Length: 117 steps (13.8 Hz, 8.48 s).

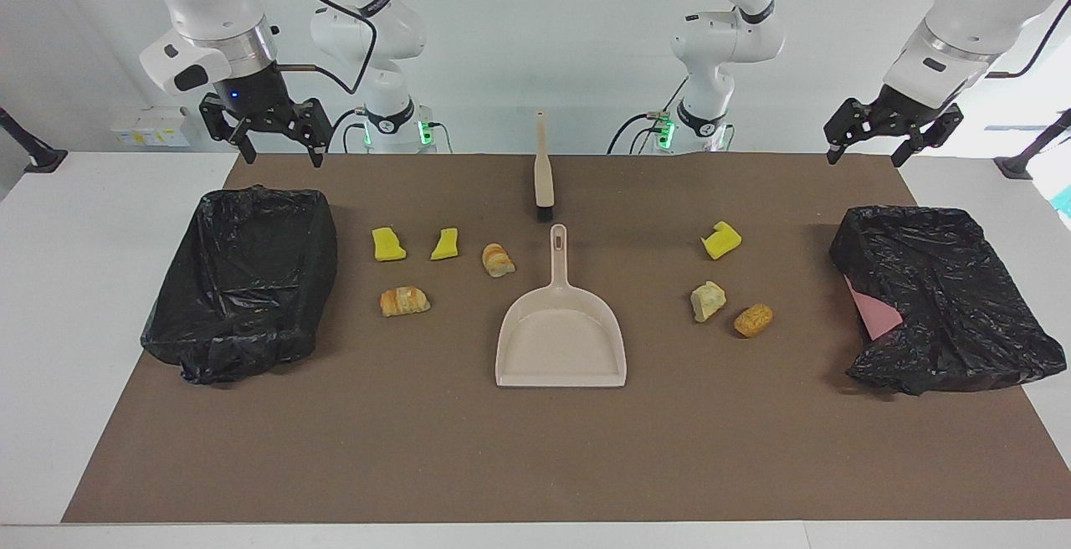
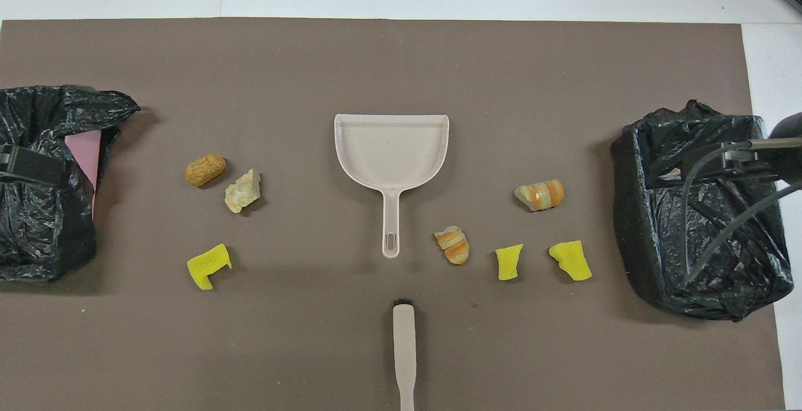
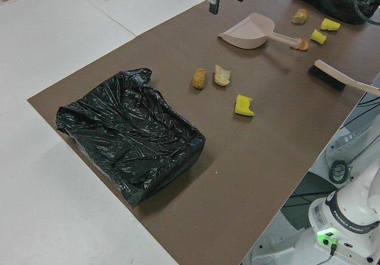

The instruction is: Sweep and dump trash in bin

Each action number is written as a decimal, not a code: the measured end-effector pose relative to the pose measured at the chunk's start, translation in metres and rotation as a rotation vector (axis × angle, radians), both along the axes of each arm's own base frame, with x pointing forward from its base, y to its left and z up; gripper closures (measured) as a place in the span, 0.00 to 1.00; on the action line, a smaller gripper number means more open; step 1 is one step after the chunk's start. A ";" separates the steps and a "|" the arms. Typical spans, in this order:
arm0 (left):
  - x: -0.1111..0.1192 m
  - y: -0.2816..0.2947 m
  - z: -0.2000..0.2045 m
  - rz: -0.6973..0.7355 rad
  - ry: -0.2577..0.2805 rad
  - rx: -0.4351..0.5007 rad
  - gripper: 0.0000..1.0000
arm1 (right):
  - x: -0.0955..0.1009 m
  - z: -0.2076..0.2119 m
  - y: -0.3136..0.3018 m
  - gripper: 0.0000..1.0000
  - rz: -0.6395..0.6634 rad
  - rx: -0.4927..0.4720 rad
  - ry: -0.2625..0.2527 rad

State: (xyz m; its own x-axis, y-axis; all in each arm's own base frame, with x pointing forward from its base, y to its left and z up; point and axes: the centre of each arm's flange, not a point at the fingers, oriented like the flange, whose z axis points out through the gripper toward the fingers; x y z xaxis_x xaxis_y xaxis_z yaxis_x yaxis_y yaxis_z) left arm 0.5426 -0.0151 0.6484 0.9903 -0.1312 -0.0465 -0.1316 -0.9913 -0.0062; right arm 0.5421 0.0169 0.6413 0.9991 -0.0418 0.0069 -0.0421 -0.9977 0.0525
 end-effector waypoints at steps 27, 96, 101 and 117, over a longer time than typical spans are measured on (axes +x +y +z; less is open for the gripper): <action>-0.112 -0.261 -0.157 -0.108 -0.017 -0.035 0.00 | 0.000 0.000 0.000 0.00 0.000 0.000 0.001; -0.172 -0.075 -0.259 0.707 0.139 0.242 0.74 | 0.031 -0.280 0.312 0.69 1.178 0.004 0.078; -0.159 -0.088 -0.282 0.632 0.115 0.102 0.74 | 0.029 -0.281 0.309 0.69 1.439 -0.067 0.133; -0.061 -0.049 -0.221 0.217 0.040 -0.067 0.74 | 0.028 -0.284 0.307 0.69 1.630 -0.085 0.172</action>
